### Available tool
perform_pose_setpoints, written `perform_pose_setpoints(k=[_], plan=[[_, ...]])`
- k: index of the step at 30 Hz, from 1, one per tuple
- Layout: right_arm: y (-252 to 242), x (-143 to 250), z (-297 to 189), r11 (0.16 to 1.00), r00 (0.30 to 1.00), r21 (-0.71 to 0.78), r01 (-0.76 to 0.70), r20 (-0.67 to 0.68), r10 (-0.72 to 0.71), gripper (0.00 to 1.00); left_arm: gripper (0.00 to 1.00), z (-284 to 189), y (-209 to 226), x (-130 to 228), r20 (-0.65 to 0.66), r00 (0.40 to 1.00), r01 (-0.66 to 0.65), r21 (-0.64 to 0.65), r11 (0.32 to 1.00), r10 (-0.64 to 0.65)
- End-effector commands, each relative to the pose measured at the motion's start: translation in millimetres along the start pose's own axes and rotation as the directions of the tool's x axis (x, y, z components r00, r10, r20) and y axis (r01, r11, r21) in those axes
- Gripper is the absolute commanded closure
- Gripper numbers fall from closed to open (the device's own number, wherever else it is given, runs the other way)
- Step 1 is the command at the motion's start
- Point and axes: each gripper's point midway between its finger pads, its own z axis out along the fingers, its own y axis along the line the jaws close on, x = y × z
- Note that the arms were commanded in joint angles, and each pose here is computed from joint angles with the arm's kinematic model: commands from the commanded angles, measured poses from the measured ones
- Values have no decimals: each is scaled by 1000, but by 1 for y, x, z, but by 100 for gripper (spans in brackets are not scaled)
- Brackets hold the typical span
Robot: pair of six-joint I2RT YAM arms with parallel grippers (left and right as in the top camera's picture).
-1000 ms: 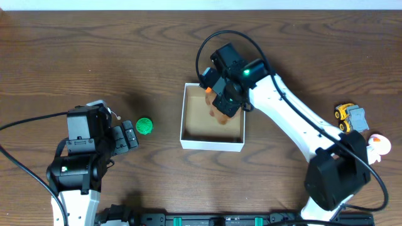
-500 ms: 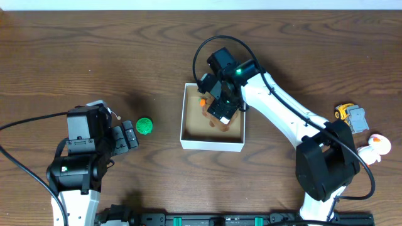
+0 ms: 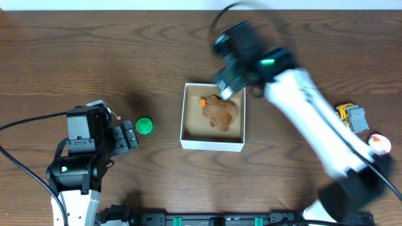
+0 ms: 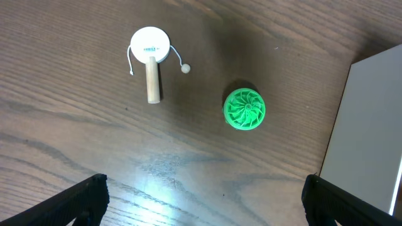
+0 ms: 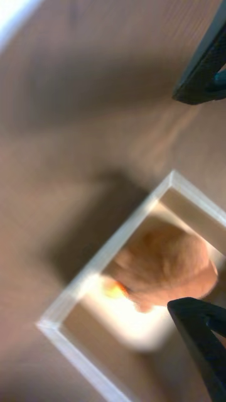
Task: Pack container
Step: 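Carry the bear with right gripper into the white box and release, then move right gripper to the yellow toy truck and grasp it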
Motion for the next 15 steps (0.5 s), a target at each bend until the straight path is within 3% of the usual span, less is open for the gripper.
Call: perform_pose_setpoints(k=[1, 4, 8, 15], plan=[[-89, -2, -66, 929, 934, 137, -343, 154, 322, 1, 2, -3, 1, -5, 13, 1000, 13, -4, 1000, -13], [-150, 37, -86, 841, 873, 232, -488, 139, 468, 1, 2, -3, 1, -5, 12, 1000, 13, -4, 1000, -13], [-208, 106, -87, 767, 817, 329, -550, 20, 577, 1, 2, -3, 1, -5, 12, 1000, 13, -4, 1000, -13], [-240, 224, -44, 700, 681, 414, -582, -224, 698, 1, 2, -3, 1, -5, 13, 1000, 13, -4, 1000, -13]])
